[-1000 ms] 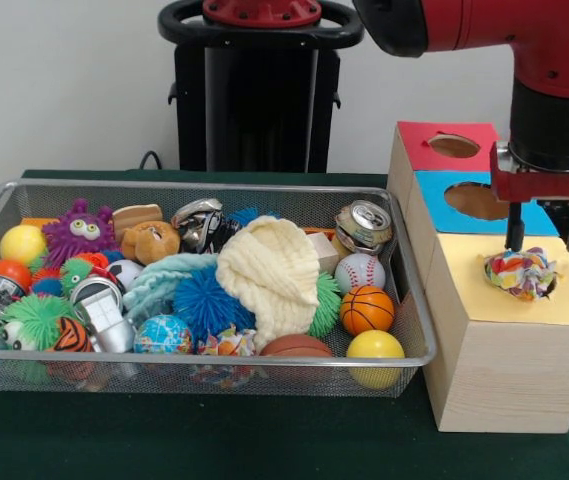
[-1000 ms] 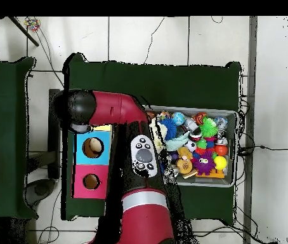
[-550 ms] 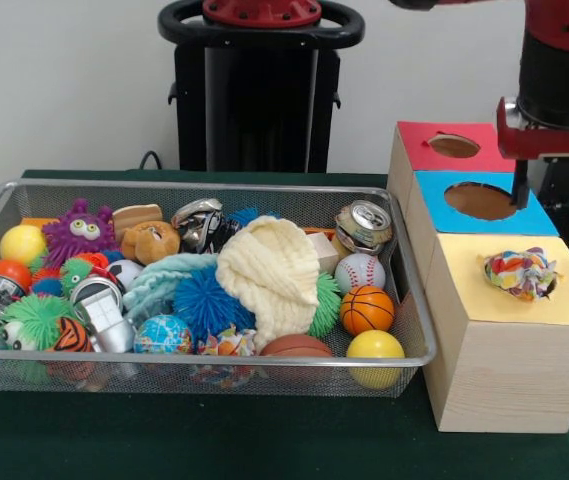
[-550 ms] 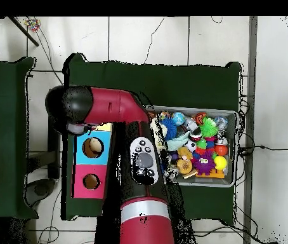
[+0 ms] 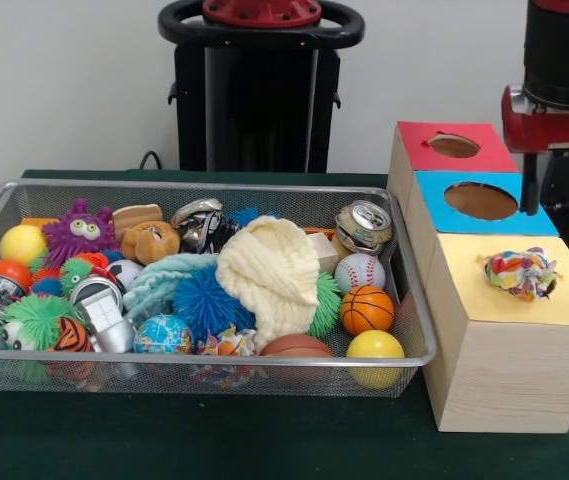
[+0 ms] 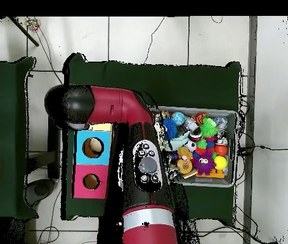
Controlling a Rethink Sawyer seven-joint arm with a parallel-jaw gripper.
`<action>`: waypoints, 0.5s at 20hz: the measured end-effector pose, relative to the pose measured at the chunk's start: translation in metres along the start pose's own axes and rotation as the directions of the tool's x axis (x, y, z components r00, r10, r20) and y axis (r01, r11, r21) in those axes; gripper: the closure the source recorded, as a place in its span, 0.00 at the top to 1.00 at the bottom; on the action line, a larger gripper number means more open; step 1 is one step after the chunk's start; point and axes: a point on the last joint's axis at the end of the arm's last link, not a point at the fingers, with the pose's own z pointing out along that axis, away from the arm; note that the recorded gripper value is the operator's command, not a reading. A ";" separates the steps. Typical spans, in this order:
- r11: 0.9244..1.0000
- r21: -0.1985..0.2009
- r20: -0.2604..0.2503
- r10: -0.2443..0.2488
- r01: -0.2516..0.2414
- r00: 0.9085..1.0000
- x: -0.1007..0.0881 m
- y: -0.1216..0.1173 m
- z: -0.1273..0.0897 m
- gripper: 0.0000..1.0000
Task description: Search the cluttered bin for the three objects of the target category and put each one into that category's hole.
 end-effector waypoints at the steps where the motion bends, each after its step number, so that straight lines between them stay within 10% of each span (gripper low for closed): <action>1: 1.000 -0.001 0.033 -0.004 0.004 0.999 -0.004 0.000 0.001 1.00; 2: 1.000 -0.001 0.056 -0.007 0.007 0.998 -0.007 0.000 0.002 1.00; 3: 1.000 0.003 0.127 -0.021 0.021 0.992 -0.016 -0.001 0.005 0.00; 10: 0.998 0.035 0.197 -0.054 0.048 0.979 -0.025 -0.004 0.014 0.00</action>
